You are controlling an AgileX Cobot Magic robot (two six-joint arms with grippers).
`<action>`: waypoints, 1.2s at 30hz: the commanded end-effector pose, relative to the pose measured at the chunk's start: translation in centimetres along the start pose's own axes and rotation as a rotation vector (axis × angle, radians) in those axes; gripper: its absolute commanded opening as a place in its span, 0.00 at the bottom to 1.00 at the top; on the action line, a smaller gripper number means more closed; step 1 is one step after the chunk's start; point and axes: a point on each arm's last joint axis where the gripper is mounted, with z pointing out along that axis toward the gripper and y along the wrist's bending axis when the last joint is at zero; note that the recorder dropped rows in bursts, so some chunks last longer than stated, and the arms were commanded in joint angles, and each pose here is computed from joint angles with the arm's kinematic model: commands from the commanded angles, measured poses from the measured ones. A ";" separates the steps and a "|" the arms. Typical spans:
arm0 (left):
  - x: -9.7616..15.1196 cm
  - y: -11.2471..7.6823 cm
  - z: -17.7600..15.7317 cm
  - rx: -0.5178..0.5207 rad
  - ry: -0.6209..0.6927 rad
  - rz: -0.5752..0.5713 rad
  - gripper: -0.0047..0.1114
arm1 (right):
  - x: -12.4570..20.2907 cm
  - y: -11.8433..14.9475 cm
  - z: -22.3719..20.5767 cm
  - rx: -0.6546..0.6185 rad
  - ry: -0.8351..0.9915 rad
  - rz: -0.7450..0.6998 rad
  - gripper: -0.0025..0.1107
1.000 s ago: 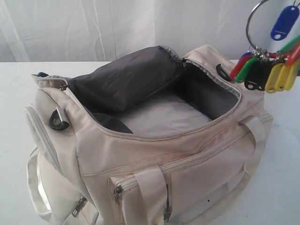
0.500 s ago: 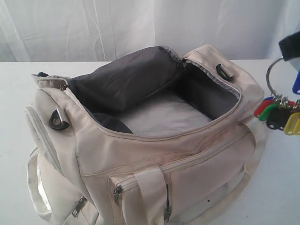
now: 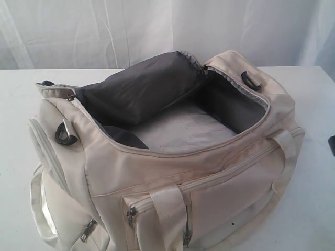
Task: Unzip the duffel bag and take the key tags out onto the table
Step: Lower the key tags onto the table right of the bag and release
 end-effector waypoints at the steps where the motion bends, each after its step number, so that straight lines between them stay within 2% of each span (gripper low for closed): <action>1: 0.1 -0.2 -0.1 0.016 0.000 -0.008 0.04 | 0.2 1.7 3.0 -0.049 0.021 -0.010 0.02; 7: 0.1 -0.2 -0.1 0.016 0.000 -0.008 0.04 | -0.4 4.1 6.6 -0.070 0.067 -0.080 0.02; 12: 0.1 -0.2 -0.1 0.016 0.000 -0.008 0.04 | -1.4 4.9 9.0 -0.024 0.055 -0.153 0.02; 17: 0.1 -0.2 -0.1 0.018 -0.001 -0.010 0.04 | -2.0 4.9 10.8 0.026 0.043 -0.100 0.02; 20: 0.1 -0.2 -0.1 0.018 -0.001 -0.010 0.04 | -2.2 5.4 11.1 -0.005 0.024 -0.108 0.04; 22: 0.1 -0.2 -0.1 0.018 -0.001 -0.010 0.04 | -2.3 5.5 11.1 -0.016 0.018 -0.104 0.11; 27: 0.1 -0.2 -0.1 0.018 -0.001 -0.010 0.04 | -2.2 5.4 11.1 -0.016 0.028 -0.094 0.40; 30: 0.1 -0.2 -0.1 0.018 -0.001 -0.010 0.04 | -2.0 5.3 10.9 -0.018 0.049 -0.075 0.52; 33: 0.1 -0.2 -0.1 0.018 -0.001 -0.010 0.04 | -1.5 5.1 10.6 -0.010 0.095 -0.104 0.58; 36: 0.1 -0.2 -0.1 0.018 -0.001 -0.010 0.04 | -1.2 4.5 9.8 0.007 0.132 -0.112 0.58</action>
